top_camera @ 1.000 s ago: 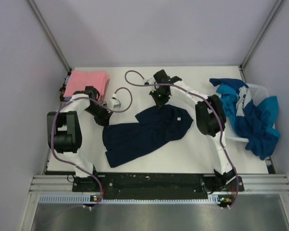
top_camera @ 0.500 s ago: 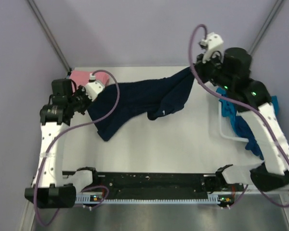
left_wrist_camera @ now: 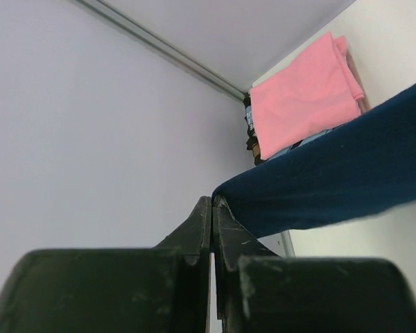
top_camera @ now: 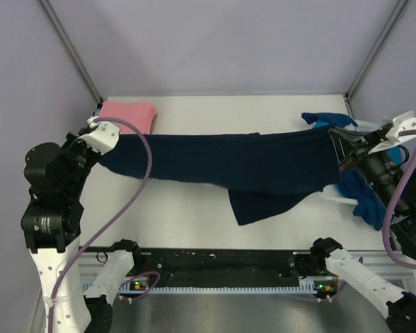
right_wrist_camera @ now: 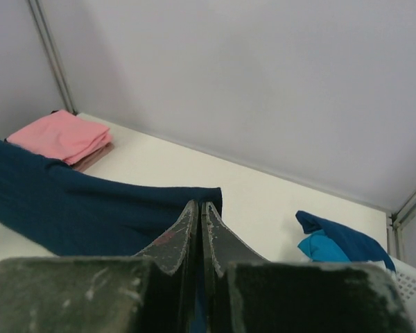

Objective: Fold and stack the t-shirts

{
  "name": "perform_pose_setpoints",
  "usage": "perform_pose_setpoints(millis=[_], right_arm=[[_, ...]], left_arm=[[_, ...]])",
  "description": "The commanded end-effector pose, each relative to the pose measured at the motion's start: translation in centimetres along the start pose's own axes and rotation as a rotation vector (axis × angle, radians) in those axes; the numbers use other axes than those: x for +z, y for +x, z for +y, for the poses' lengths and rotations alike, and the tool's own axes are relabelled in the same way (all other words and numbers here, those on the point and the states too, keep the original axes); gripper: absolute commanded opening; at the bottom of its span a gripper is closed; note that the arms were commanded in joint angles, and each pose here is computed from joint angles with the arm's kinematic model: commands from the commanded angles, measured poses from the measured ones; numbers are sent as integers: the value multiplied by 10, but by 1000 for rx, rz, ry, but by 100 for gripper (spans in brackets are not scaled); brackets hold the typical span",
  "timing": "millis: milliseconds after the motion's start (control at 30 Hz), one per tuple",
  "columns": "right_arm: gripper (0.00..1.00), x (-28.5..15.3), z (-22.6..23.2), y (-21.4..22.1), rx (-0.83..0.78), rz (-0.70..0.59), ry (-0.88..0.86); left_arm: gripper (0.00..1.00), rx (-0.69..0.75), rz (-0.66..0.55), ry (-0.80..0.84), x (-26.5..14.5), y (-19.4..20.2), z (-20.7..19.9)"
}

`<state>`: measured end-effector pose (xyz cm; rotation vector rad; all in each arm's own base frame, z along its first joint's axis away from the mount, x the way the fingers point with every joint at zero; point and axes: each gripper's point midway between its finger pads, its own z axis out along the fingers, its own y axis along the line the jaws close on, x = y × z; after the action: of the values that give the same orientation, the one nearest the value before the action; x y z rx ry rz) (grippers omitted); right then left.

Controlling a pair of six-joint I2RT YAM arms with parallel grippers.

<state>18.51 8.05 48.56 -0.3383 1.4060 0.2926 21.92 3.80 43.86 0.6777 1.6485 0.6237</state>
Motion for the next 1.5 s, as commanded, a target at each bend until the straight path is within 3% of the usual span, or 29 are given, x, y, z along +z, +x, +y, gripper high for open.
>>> perform_pose_setpoints(millis=[0, 200, 367, 500, 700, 933, 1133, 1300, 1467], right_arm=[[0, -3, -13, -7, -3, -45, 70], [0, 33, -16, 10, -53, 43, 89], [0, 103, -31, 20, -157, 121, 159], [0, 170, -69, 16, -74, 116, 208], [0, 203, -90, -11, -38, 50, 219], [0, 157, -73, -63, -66, -73, 170], [0, 68, -32, -112, -73, -237, 52], [0, 1, 15, -130, -104, -326, -135], [0, -41, 25, -139, -121, -375, -142]], left_arm=[[0, 8, 29, -93, -2, 1, 21], [0, -10, 11, -74, 20, -2, 17], [0, -25, 16, -72, 72, -4, 18], [0, -80, 5, -148, 115, -20, 44], [0, -143, -26, -199, 147, -44, 72], [0, -162, -108, -204, 112, -65, 80], [0, -118, -171, -187, 41, -69, 73], [0, -70, -190, -216, -18, -62, 69], [0, -56, -211, -246, -51, -60, 69]])
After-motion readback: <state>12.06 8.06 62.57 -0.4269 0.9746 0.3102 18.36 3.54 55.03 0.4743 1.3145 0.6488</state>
